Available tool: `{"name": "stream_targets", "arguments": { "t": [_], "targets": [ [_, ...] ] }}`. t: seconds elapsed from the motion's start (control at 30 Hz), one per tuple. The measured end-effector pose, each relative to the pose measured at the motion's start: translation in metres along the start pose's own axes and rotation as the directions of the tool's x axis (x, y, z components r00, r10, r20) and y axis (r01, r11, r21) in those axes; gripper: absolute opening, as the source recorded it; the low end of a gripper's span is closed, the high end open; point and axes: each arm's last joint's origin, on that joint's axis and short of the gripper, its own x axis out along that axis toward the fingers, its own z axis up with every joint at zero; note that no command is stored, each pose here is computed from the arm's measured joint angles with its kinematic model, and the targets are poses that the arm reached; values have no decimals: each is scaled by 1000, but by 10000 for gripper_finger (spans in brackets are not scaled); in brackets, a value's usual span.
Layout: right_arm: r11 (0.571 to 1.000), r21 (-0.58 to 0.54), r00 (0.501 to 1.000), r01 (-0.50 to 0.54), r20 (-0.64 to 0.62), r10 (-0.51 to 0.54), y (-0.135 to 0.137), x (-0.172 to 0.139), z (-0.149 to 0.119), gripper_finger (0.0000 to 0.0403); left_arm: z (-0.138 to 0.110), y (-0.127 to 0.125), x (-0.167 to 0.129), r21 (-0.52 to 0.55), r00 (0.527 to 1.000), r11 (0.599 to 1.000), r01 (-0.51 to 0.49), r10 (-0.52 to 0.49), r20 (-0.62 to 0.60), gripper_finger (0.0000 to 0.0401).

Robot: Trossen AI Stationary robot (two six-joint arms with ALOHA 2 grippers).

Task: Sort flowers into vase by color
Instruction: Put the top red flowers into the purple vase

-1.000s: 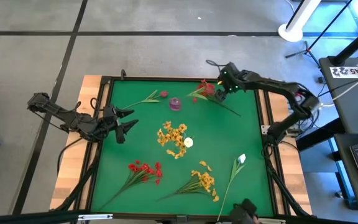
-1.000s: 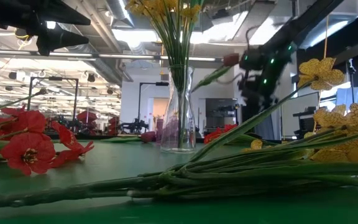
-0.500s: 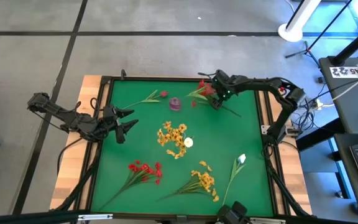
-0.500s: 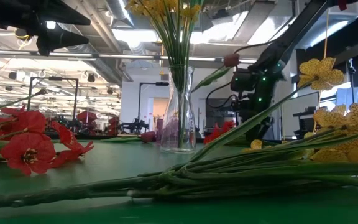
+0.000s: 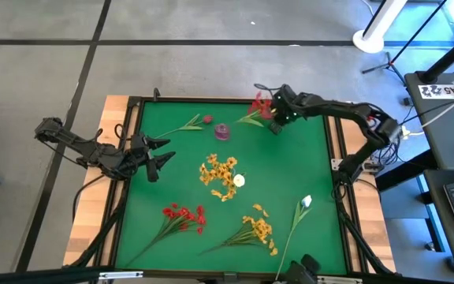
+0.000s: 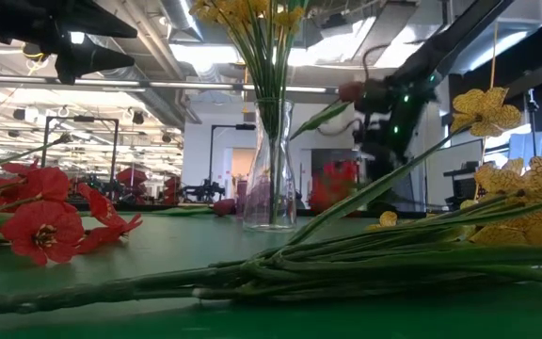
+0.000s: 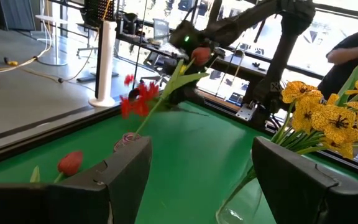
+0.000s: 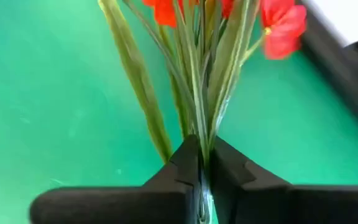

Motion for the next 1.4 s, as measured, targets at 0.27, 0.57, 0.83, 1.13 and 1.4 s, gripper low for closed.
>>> {"name": "stream_targets", "arguments": {
  "t": [0.27,0.57,0.83,1.13,1.4],
  "targets": [
    [998,68,952,1,305,-21,0,-81,13,14,0,0,0,-1,1000,1000,0,0,0,272],
    [982,45,648,-184,757,87,4,-183,30,9,27,0,1,28,993,998,-57,54,103,272],
    [902,-203,321,-381,886,335,13,-214,45,7,114,-12,12,192,974,981,-17,-27,225,249],
    [854,-385,72,-351,898,435,35,-235,53,6,176,-35,79,373,989,928,-4,-51,136,198],
    [832,-415,51,-369,885,464,50,-237,52,6,196,-33,167,435,997,900,-28,-6,77,185]
  ]
}}
